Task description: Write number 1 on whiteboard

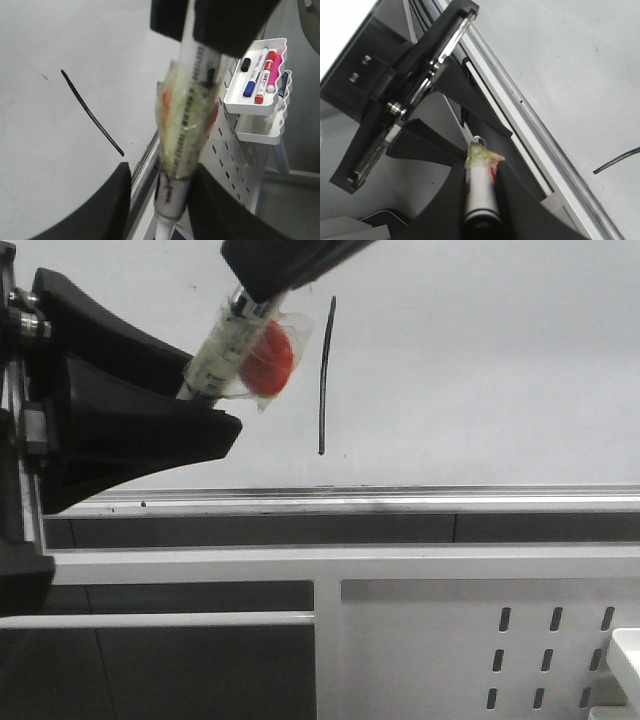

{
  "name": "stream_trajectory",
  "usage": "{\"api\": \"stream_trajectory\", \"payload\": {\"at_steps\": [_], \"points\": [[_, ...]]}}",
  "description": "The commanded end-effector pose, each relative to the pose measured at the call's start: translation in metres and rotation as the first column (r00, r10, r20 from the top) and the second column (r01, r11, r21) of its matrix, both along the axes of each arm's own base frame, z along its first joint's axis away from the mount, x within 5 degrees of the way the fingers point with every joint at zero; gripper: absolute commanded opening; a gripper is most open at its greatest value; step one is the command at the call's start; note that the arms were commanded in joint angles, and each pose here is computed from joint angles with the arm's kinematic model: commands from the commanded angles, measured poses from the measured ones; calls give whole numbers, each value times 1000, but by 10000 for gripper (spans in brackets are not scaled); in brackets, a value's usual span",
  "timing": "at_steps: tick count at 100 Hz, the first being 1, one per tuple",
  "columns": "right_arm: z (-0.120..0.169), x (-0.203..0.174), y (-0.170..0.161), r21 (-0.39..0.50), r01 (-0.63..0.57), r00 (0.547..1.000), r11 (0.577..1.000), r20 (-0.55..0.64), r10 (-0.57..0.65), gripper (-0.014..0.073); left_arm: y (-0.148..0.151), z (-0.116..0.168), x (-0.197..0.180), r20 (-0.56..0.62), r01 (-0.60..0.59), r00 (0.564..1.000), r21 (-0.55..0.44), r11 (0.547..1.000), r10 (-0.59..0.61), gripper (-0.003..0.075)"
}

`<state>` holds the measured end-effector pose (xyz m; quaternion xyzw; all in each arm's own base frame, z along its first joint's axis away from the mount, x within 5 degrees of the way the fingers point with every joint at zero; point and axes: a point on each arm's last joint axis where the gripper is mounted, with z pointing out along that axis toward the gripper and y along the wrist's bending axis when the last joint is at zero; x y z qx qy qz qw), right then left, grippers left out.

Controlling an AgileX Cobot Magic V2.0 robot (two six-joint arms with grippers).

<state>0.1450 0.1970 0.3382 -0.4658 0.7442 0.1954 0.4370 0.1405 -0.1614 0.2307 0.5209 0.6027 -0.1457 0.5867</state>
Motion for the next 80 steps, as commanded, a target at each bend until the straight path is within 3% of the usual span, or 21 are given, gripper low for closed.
{"api": "stream_trajectory", "payload": {"at_steps": [1,38,47,63,80], "points": [[21,2,-1,81,7,997,997,81,-13,-69,-6,19,1,62,26,998,-107,994,-20,242],[18,5,1,58,5,996,998,88,-10,-69,-6,19,1,63,27,998,-108,994,-20,237],[18,5,1,57,5,996,998,89,-10,-69,-6,19,1,62,26,998,-107,994,-20,177],[18,5,1,57,5,996,998,89,-10,-69,-5,17,1,49,18,999,-87,996,-13,-17],[18,5,1,59,5,996,998,90,-10,-69,-5,16,1,43,14,999,-77,997,-10,-20]]}}
